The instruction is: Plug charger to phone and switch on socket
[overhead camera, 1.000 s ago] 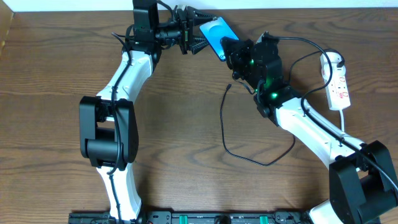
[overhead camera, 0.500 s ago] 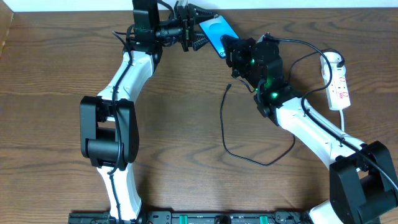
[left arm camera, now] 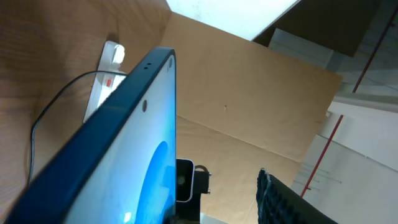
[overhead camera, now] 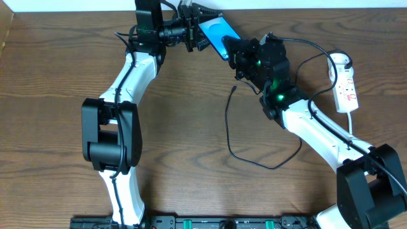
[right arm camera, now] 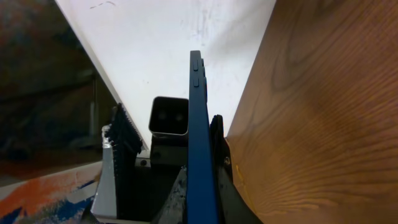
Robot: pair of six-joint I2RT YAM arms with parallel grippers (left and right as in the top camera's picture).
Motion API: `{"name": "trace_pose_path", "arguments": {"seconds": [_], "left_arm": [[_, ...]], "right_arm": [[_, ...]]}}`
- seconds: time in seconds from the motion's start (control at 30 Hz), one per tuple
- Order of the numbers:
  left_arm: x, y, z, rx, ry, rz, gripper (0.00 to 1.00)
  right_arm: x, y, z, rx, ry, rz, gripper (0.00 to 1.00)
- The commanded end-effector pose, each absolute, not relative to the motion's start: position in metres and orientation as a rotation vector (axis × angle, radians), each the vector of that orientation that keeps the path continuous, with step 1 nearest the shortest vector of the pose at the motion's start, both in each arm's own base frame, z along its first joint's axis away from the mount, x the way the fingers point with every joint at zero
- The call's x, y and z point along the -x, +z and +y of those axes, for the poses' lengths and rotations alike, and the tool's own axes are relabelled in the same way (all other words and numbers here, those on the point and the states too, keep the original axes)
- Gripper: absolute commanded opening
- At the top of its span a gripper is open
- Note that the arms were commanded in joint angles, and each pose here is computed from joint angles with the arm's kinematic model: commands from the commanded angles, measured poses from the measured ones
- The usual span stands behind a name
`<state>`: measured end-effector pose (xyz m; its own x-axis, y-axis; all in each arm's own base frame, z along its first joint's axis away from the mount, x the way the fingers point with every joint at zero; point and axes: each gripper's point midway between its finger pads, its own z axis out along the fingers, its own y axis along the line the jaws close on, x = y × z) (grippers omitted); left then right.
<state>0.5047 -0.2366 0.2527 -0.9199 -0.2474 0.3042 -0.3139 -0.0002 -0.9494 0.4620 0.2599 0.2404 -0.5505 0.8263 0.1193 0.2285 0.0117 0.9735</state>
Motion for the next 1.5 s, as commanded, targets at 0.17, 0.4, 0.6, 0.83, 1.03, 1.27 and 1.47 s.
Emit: {"name": "trace_pose_path", "arguments": {"seconds": [0.17,0.4,0.6,0.83,1.03,1.27,1.47], "left_arm": [[-0.503,0.271,-0.238,-0.604,2.133,-2.185,0.41],[-0.503,0.271,-0.238,-0.611,2.130,-2.180,0.08],[-0.505,0.271,-0.237,-0.619,2.133,-2.183,0.07],[-0.505,0.271,-0.236,-0.553,2.167,-2.238,0.07],[-0.506,0.271,-0.221,-0.316,2.262,-2.393,0.07],[-0.503,0.241,-0.186,-0.244,2.206,-2.499,0.07],[-0.501,0.222,-0.165,-0.371,2.141,-2.476,0.07]], "right_arm": [[-0.443,0.245,0.292,-0.993,1.651,1.879,0.01],[-0.442,0.242,0.293,-0.975,1.628,1.894,0.02],[-0.442,0.240,0.292,-0.981,1.621,1.898,0.02],[-0.443,0.233,0.289,-0.972,1.566,1.922,0.11],[-0.450,0.221,0.271,-0.863,1.431,1.967,0.34],[-0.463,0.218,0.243,-0.615,1.252,1.992,0.59],[-0.461,0.188,0.217,-0.455,1.066,2.126,0.66]]}}
